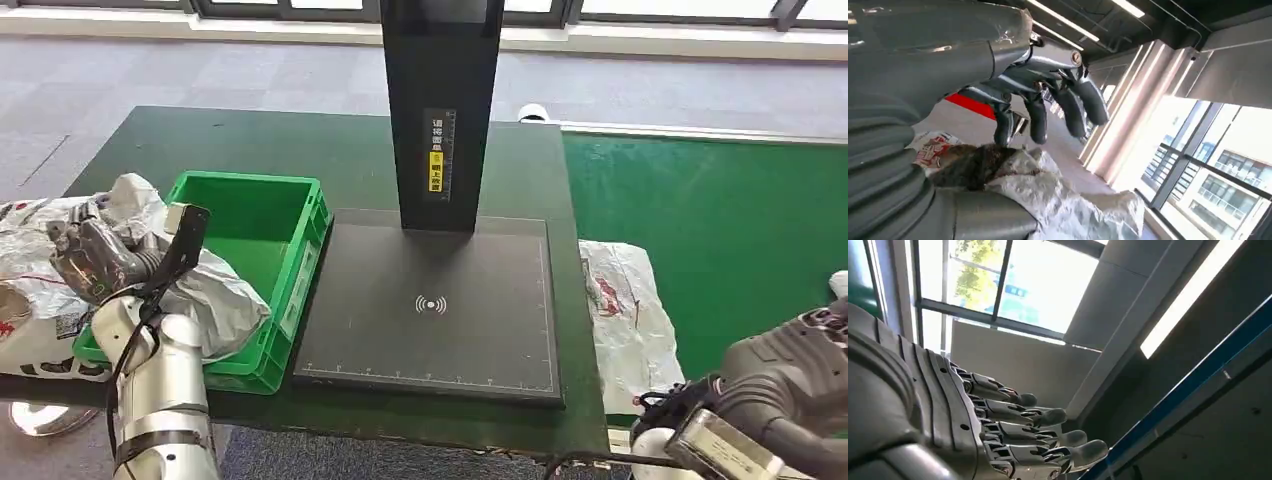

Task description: Moved the parcel from conveyor to table for the left to box.

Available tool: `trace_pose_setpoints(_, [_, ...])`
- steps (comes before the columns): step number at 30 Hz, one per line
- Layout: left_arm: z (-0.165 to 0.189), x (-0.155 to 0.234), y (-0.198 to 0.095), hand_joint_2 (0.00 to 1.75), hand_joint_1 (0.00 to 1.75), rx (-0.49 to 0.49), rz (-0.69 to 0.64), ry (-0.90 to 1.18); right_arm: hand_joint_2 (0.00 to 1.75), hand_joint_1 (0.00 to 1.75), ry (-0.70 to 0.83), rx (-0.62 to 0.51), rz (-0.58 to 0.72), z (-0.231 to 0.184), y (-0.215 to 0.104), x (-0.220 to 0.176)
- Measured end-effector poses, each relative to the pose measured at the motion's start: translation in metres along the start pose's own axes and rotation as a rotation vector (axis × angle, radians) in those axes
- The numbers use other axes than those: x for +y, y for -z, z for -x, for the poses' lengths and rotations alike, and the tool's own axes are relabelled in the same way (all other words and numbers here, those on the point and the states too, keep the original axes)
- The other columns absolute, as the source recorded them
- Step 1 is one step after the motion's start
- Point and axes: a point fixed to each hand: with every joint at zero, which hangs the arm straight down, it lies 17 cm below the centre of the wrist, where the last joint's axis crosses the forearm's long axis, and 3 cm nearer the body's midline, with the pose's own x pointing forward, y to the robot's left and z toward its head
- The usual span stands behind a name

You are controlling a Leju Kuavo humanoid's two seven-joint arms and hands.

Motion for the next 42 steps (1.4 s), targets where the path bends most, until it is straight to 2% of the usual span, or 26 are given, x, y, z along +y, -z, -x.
trace_pose_setpoints(5, [-0.006,0.003,0.002,1.75,0.00,-0.044,-0.012,-0.012,0.00,0.00,-0.001,0.010,-0.002,0.004,-0.002,0.000])
trace_pose_setpoints(13, [-0.010,0.026,0.006,1.75,0.00,-0.059,-0.086,-0.074,0.00,0.00,-0.022,0.099,-0.066,0.035,-0.026,0.018])
trace_pose_setpoints(17, [-0.011,0.057,0.005,1.75,0.00,-0.117,-0.213,-0.207,0.00,0.00,-0.137,0.212,-0.201,0.090,-0.061,0.047])
trace_pose_setpoints(20, [0.004,0.080,-0.002,1.75,0.00,-0.051,-0.314,-0.348,0.00,0.00,-0.303,0.313,-0.323,0.147,-0.092,0.061])
trace_pose_setpoints(22, [0.002,0.087,-0.011,1.75,0.00,-0.039,-0.336,-0.418,0.00,0.00,-0.398,0.366,-0.390,0.177,-0.113,0.061])
trace_pose_setpoints(29, [-0.047,0.097,-0.024,1.75,0.00,-0.148,-0.319,-0.500,0.00,0.00,-0.525,0.549,-0.470,0.230,-0.163,0.047])
trace_pose_setpoints(34, [-0.074,0.094,-0.025,1.75,0.00,-0.195,-0.276,-0.482,0.00,0.00,-0.566,0.632,-0.492,0.246,-0.187,0.035])
trace_pose_setpoints(38, [-0.081,0.089,-0.026,1.75,0.00,-0.212,-0.255,-0.465,0.00,0.00,-0.576,0.663,-0.498,0.251,-0.196,0.031])
trace_pose_setpoints(40, [-0.087,0.080,-0.026,1.75,0.00,-0.218,-0.224,-0.432,0.00,0.00,-0.577,0.673,-0.501,0.252,-0.199,0.030])
trace_pose_setpoints(42, [-0.097,0.052,-0.028,1.75,0.00,-0.220,-0.132,-0.338,0.00,0.00,-0.577,0.681,-0.501,0.253,-0.201,0.030])
